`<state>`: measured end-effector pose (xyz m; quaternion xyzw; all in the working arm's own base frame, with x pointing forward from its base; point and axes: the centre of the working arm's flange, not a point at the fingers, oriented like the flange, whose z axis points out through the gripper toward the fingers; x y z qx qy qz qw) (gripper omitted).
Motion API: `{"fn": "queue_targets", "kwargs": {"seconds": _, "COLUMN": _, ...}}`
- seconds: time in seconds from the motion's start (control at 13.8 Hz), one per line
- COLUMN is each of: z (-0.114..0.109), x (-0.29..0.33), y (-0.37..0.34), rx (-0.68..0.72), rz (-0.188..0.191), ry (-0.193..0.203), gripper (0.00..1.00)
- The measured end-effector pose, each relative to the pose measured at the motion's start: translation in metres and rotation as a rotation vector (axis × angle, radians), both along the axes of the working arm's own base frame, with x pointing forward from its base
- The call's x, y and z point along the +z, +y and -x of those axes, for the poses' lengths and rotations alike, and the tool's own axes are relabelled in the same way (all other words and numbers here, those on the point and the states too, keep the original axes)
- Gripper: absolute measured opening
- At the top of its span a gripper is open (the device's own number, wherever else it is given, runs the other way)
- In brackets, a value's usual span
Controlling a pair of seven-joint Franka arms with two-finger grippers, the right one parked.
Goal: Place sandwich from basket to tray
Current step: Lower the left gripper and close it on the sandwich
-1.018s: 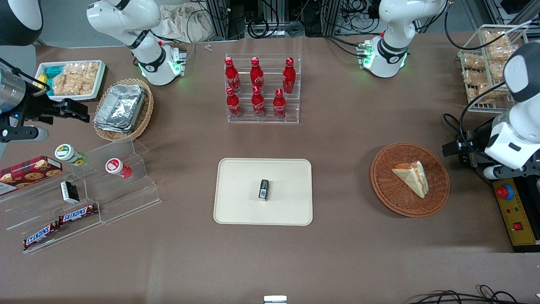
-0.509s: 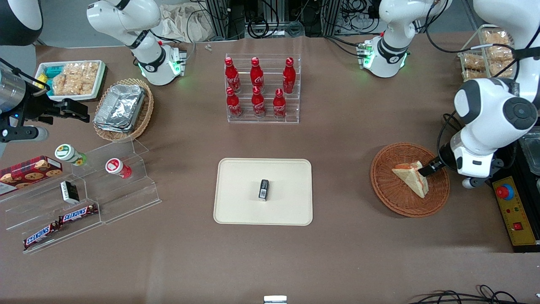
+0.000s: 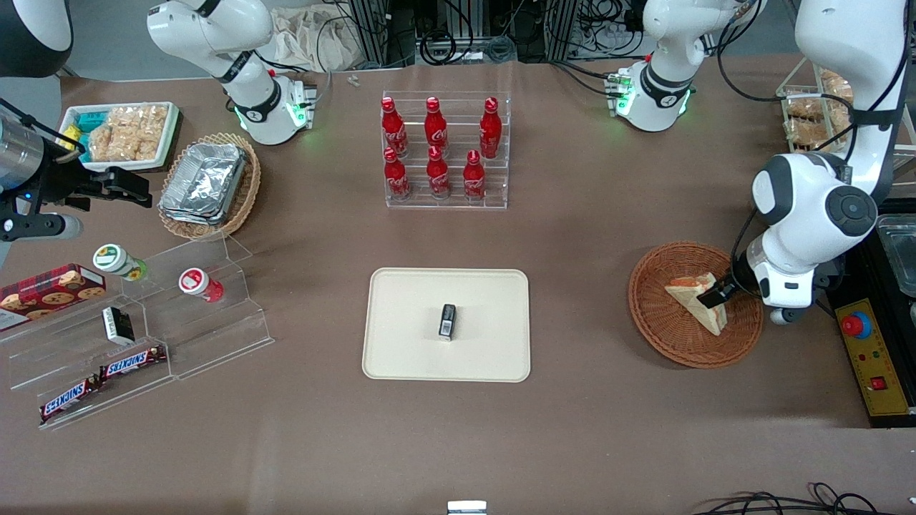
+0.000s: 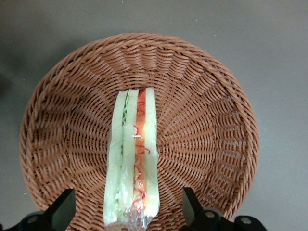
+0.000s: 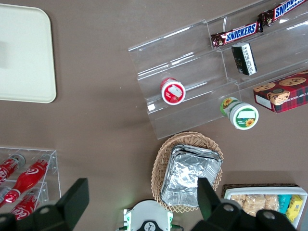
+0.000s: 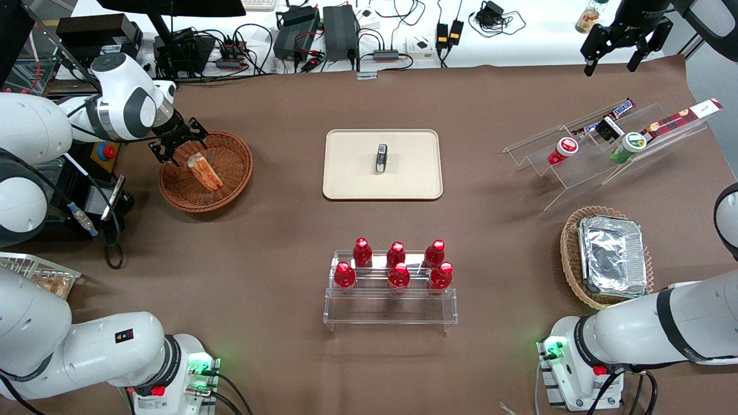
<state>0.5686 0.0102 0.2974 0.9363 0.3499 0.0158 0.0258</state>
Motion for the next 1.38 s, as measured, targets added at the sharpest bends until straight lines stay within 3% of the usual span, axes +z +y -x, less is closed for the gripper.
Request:
{"fn": "queue_targets", "kwargs": {"seconds": 0.73, "z": -0.001, "x": -0.045, "y": -0.001, "rx": 0.067, "rz": 0.023, "ry": 0.036, "gripper": 1.0}}
{"fn": "queue_targets", "kwargs": {"seconds": 0.8, "z": 0.0, "x": -0.051, "y": -0.002, "rx": 0.067, "rz": 0.026, "ry": 0.042, "gripper": 0.92}}
{"fn": "queue_targets", "kwargs": {"seconds": 0.95, "z": -0.001, "x": -0.057, "y": -0.002, "rx": 0.065, "rz": 0.028, "ry": 0.045, "gripper": 0.87}}
{"fn": "queue_targets", "kwargs": {"seconds": 1.24, "z": -0.006, "x": -0.052, "y": -0.003, "rx": 0.013, "rz": -0.014, "ry": 0.028, "gripper": 0.44}}
{"fn": "queue_targets", "kwargs": {"seconds": 1.38, "z": -0.009, "x": -0.044, "y": -0.003, "rx": 0.006, "rz": -0.021, "ry": 0.024, "gripper": 0.36}}
